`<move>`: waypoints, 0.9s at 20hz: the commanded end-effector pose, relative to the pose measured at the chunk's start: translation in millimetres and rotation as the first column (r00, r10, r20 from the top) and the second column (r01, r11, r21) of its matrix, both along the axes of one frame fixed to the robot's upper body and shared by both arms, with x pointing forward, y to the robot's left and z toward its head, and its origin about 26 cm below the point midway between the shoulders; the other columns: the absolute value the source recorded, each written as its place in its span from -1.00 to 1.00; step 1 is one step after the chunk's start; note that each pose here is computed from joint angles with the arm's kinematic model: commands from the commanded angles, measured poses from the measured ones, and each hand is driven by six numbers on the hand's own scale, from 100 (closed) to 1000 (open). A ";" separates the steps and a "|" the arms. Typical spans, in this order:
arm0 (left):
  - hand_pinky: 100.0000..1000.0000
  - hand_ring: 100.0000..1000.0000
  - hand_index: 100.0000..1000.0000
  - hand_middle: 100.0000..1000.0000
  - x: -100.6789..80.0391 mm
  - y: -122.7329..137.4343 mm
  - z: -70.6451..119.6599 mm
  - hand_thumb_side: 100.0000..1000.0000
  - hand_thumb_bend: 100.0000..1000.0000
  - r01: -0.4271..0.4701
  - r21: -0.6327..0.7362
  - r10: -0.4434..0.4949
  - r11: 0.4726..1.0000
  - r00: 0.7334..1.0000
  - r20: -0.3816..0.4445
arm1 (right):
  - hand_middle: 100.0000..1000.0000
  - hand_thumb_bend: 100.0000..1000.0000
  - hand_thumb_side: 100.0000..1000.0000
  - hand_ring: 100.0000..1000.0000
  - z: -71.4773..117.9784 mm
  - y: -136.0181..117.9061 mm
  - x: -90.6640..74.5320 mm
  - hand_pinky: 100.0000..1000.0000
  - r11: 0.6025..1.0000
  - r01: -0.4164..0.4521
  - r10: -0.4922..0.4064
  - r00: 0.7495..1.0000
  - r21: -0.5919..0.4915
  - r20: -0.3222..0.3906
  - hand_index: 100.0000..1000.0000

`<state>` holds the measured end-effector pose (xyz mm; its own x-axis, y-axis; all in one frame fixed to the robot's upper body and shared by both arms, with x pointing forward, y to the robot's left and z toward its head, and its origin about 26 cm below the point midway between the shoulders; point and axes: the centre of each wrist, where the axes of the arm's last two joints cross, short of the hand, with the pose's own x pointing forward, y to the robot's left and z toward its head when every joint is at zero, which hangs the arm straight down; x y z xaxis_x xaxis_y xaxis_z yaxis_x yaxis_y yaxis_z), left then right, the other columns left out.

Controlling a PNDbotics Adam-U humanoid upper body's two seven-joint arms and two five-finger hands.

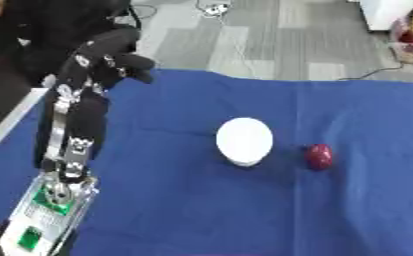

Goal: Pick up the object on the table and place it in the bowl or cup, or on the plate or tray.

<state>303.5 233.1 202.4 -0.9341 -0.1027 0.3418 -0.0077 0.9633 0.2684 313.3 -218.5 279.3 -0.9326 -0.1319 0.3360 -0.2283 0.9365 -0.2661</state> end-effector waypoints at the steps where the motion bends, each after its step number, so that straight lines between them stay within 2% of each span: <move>1: 0.02 0.27 0.65 0.48 -2.1 1.0 9.6 0.72 -0.70 0.008 0.015 -0.009 1.000 0.999 0.032 | 0.14 -0.65 1.00 -0.20 7.7 0.1 -3.2 -0.66 1.000 0.000 0.001 1.000 -0.004 0.029 0.74; 3: 0.02 0.27 0.65 0.48 -2.2 1.4 9.1 0.72 -0.70 0.006 0.013 -0.006 1.000 1.000 0.030 | 0.14 -0.66 1.00 -0.20 7.6 -1.9 -3.2 -0.66 1.000 0.015 -0.015 1.000 -0.004 0.025 0.73; 5: 0.02 0.27 0.65 0.48 -2.3 1.9 8.6 0.72 -0.70 0.003 0.010 -0.004 1.000 1.000 0.028 | 0.14 -0.66 1.00 -0.20 8.8 -7.5 -3.1 -0.66 0.998 0.066 -0.066 0.997 -0.006 0.031 0.73; 10: 0.02 0.27 0.65 0.48 -2.9 2.0 6.4 0.72 -0.70 0.004 0.016 -0.005 1.000 1.000 0.018 | 0.15 -0.65 1.00 -0.20 19.4 -19.3 -4.4 -0.69 0.960 0.266 -0.259 0.962 -0.088 0.084 0.65; 13: 0.02 0.27 0.65 0.48 -3.2 2.1 5.2 0.72 -0.70 0.007 0.021 -0.007 1.000 1.000 0.011 | 0.17 -0.62 1.00 -0.18 26.0 -21.2 -0.8 -0.69 0.914 0.360 -0.332 0.929 -0.187 0.166 0.57; 18: 0.02 0.26 0.65 0.48 -3.5 2.0 4.3 0.72 -0.70 0.010 0.025 -0.010 1.000 1.000 0.005 | 0.20 -0.52 1.00 -0.14 22.9 -26.1 25.9 -0.67 0.803 0.477 -0.384 0.872 -0.358 0.302 0.44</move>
